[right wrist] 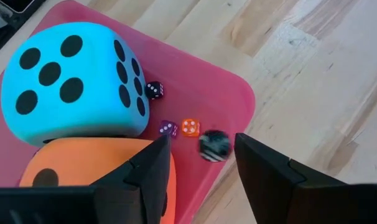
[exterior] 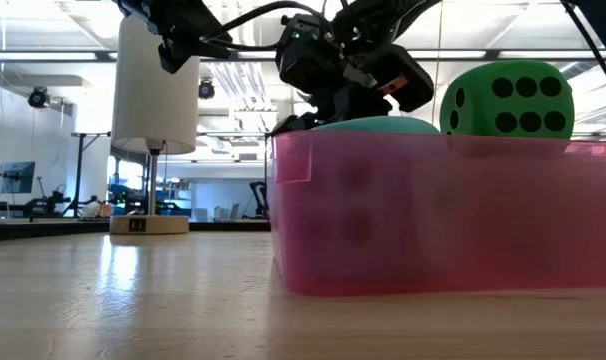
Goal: Pick & Place Dice
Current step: Put the small black dice into the pink bin, then put the small red dice into the pink bin
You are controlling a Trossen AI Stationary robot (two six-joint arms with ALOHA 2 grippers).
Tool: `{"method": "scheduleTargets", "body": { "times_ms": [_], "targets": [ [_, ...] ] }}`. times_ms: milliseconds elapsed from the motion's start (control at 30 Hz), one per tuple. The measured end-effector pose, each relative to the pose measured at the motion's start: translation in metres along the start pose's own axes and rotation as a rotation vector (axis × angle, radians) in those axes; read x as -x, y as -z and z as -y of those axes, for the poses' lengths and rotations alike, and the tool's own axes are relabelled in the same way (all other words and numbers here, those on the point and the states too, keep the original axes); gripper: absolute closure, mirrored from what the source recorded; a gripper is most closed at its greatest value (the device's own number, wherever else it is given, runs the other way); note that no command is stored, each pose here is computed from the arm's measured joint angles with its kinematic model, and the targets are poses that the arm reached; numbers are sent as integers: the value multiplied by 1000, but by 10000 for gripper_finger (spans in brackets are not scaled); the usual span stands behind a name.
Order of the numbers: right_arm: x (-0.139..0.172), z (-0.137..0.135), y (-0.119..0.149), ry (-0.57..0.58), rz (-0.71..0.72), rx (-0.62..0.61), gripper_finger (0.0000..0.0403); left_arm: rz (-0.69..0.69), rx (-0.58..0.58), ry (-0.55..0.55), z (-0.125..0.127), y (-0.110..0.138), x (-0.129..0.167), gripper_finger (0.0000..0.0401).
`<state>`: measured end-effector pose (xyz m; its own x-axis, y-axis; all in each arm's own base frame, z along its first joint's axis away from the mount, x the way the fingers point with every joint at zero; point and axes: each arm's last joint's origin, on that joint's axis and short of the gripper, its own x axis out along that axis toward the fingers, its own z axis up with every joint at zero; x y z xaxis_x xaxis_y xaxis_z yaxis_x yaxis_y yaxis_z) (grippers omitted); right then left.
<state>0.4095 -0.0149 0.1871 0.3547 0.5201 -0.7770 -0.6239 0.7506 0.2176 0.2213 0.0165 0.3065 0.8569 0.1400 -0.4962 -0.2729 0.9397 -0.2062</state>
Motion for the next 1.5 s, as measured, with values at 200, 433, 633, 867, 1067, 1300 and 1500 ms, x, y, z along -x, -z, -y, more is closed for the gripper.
{"method": "scheduleTargets", "body": {
  "times_ms": [200, 433, 633, 867, 1067, 1300, 1500],
  "targets": [
    [-1, 0, 2, -1, -2, -2, 223, 0, 0, 0, 0, 0, 0, 276],
    [-1, 0, 2, 1, -2, -2, 223, 0, 0, 0, 0, 0, 0, 274],
    [3, -1, 1, 29, -13, 0, 223, 0, 0, 0, 0, 0, 0, 273],
    [21, -7, -7, 98, -4, 24, 223, 0, 0, 0, 0, 0, 0, 277],
    [42, -14, -14, 135, 36, 48, 226, 0, 0, -1, 0, 0, 0, 272],
    [71, -12, -14, 189, 86, 14, 234, 1, 0, 0, 0, 0, 0, 273],
    [96, -7, -9, 240, 127, -41, 239, 17, 1, 4, 1, -5, 2, 276]
  ]
}}
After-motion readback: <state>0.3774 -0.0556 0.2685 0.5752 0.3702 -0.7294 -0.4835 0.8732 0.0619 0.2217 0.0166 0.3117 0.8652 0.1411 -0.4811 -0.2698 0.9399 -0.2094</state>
